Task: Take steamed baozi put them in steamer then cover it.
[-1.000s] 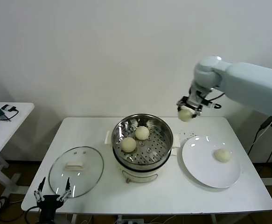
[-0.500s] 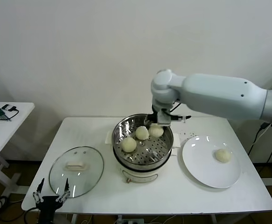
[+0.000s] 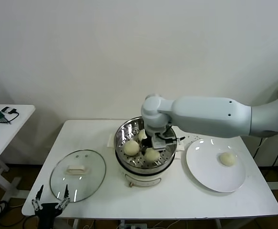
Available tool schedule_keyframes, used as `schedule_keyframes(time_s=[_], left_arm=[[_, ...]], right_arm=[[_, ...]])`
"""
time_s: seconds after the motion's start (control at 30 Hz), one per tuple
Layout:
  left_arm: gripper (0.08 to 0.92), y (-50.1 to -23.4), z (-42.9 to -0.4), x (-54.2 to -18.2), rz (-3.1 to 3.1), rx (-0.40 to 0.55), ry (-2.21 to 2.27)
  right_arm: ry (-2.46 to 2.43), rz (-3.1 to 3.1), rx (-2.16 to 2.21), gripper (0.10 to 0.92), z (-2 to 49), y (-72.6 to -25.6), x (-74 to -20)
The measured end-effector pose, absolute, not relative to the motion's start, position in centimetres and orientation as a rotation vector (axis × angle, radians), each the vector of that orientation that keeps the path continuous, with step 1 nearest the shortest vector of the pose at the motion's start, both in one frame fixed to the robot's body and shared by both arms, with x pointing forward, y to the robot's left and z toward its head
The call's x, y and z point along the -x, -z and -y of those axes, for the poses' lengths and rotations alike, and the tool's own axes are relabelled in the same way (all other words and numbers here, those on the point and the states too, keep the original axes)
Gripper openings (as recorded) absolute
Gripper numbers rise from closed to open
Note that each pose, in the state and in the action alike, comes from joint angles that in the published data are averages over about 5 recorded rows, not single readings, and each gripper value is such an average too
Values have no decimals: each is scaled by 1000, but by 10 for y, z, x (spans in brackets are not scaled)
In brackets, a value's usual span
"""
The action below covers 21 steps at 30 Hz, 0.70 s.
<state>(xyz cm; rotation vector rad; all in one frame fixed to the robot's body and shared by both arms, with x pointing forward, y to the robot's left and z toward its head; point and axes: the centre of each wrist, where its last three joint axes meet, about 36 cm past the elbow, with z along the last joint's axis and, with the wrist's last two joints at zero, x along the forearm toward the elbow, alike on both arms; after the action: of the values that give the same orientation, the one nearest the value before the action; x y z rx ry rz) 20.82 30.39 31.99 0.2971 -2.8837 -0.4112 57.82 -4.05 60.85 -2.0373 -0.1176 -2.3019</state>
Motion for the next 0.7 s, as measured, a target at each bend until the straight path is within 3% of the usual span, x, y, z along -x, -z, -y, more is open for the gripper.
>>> schedule_keyframes(time_s=[0.23,0.7], left_arm=[[823,-318,-306,-207,2880,-305,412],[823,-320,-304,-205,2878,-302,417]], right_arm=[[2281,120,2043,808,39,-598,-575],[2392,-83,1981,823,78,-642,-601]])
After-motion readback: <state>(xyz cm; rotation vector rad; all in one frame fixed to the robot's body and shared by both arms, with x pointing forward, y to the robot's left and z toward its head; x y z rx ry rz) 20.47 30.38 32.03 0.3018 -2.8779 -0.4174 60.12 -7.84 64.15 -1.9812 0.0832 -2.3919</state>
